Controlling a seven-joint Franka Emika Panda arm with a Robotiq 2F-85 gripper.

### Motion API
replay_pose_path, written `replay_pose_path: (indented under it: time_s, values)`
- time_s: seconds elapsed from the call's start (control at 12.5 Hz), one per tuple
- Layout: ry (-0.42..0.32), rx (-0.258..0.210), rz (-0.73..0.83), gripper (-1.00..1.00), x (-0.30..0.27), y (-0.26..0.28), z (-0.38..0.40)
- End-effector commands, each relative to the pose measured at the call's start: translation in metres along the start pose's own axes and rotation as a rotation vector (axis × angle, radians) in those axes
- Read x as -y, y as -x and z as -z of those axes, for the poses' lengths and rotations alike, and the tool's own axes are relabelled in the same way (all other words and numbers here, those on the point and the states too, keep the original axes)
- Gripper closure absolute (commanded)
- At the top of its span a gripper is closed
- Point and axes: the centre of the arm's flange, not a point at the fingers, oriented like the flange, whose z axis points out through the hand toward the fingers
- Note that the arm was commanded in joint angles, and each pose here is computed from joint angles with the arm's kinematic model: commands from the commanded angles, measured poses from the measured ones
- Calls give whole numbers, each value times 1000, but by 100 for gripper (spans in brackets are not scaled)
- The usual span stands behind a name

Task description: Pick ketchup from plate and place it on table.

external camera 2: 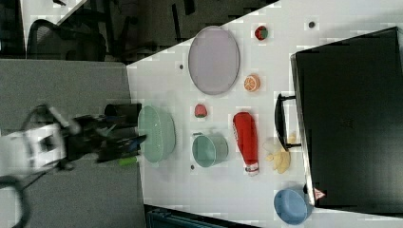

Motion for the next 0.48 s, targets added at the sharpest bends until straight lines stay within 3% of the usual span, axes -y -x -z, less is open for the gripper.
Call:
replay_pose_path:
  time_s: [0.08,0.24,0.48]
  values:
    - [148,79,-95,-100,-2,-1,-27]
    - [134,56,-93,-100,1,-3,-12]
    - [146,70,-92,-100,0,-1,-12]
